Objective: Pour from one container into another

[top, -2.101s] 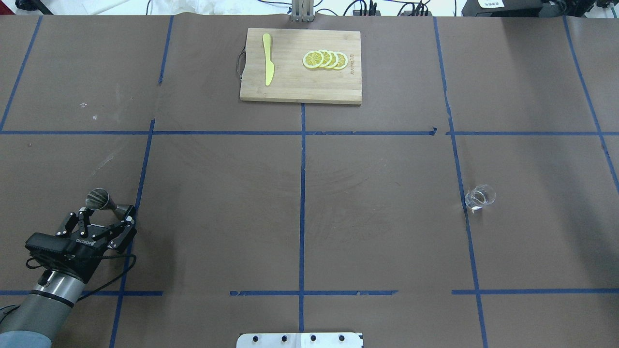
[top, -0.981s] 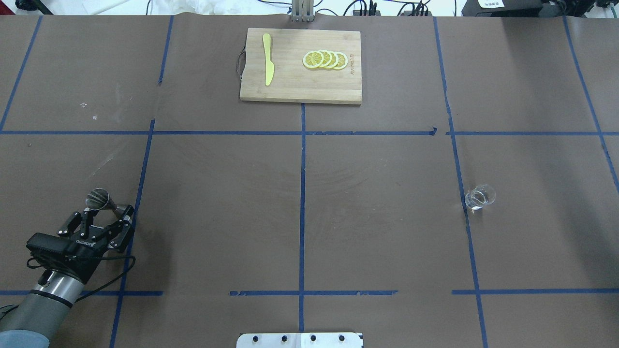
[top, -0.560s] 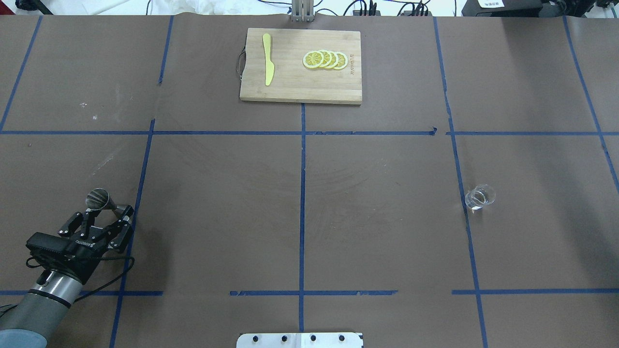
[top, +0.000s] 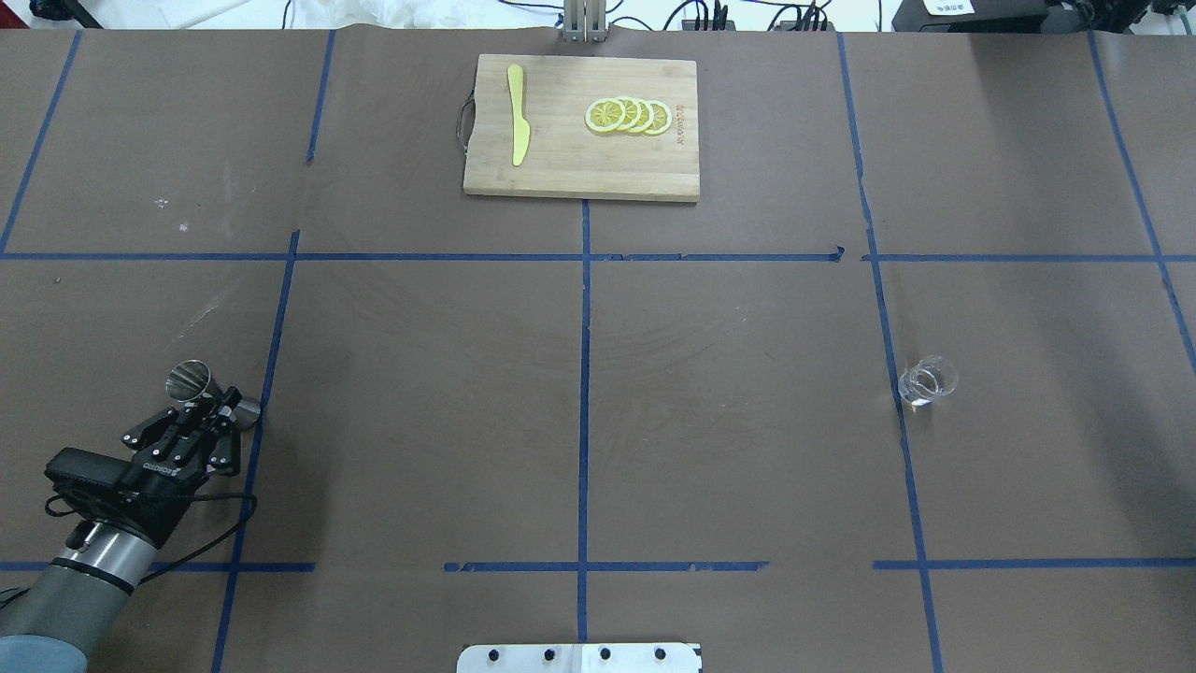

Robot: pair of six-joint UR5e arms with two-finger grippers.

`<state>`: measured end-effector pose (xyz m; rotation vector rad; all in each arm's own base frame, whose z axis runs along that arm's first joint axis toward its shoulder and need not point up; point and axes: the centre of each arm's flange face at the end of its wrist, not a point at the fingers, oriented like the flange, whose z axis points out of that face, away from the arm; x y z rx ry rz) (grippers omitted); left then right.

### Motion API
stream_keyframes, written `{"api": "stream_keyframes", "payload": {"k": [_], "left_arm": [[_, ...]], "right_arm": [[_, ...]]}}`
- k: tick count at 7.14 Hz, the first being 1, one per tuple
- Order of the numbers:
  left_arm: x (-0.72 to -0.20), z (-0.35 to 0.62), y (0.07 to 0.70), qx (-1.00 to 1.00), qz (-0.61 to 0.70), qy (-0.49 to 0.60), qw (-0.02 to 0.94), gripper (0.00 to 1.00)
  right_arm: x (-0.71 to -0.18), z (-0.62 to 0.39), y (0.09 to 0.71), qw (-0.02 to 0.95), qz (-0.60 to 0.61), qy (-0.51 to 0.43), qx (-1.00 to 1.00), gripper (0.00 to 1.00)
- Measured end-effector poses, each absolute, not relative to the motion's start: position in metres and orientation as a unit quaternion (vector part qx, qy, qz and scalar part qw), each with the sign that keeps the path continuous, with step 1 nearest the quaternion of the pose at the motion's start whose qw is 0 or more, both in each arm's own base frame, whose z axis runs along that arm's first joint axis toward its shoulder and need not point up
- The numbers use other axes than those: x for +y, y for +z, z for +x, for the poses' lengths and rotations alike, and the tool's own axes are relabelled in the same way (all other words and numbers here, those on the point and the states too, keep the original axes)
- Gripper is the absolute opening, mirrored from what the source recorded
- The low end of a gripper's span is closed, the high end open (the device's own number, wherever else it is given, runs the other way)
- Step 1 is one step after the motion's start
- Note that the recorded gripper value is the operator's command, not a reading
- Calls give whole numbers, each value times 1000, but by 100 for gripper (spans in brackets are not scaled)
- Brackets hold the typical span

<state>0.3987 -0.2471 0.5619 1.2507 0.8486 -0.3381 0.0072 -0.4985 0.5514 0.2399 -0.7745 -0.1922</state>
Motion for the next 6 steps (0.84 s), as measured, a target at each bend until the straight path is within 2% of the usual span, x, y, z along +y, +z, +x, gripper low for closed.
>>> {"api": "stream_keyframes", "payload": {"k": [4, 6], "left_arm": [[-254, 386, 560, 383, 575, -152, 707, 0], [-262, 373, 555, 370, 603, -101, 699, 0]], "right_arm": [[-499, 7, 551, 914, 117, -93, -376, 100], [-498, 7, 551, 914, 116, -93, -376, 100]]}}
